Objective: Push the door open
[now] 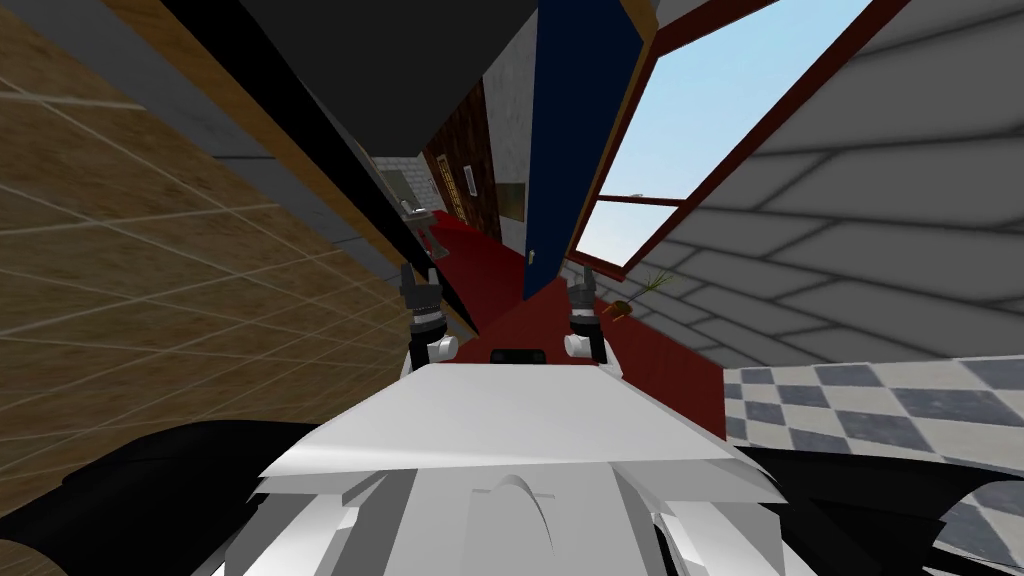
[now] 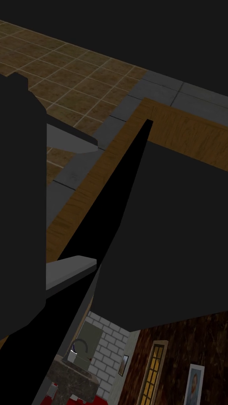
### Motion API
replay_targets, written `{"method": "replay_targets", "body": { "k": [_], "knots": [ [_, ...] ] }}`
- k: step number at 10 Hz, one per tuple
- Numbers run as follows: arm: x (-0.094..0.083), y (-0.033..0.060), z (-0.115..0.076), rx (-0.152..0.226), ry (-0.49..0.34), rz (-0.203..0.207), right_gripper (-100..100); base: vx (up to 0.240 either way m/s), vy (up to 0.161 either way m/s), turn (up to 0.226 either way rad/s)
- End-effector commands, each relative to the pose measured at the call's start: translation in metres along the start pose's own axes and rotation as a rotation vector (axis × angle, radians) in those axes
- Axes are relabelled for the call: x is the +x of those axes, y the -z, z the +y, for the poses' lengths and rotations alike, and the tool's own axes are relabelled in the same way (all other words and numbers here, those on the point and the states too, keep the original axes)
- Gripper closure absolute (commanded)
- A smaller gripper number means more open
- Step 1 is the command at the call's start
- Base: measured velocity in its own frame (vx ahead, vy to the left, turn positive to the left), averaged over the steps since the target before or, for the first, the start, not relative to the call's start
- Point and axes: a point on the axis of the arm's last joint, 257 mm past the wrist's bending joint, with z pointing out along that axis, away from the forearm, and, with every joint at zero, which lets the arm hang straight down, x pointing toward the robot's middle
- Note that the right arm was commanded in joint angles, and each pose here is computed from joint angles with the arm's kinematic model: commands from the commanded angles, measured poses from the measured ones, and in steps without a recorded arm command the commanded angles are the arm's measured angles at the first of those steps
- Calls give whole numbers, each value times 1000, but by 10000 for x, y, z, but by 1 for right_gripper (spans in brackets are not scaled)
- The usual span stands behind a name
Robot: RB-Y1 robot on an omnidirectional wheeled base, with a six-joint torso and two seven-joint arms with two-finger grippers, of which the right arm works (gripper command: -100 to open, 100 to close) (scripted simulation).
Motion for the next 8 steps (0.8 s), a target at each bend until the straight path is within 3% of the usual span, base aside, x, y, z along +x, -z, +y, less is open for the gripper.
{"method": "replay_targets", "body": {
  "k": [1, 8],
  "knots": [
    [33, 8, -113, 15, 0, 8, -100, 94, -84, 55],
    [158, 82, -584, 84, 1, 41, -100, 93, -66, 61]
  ]
}}
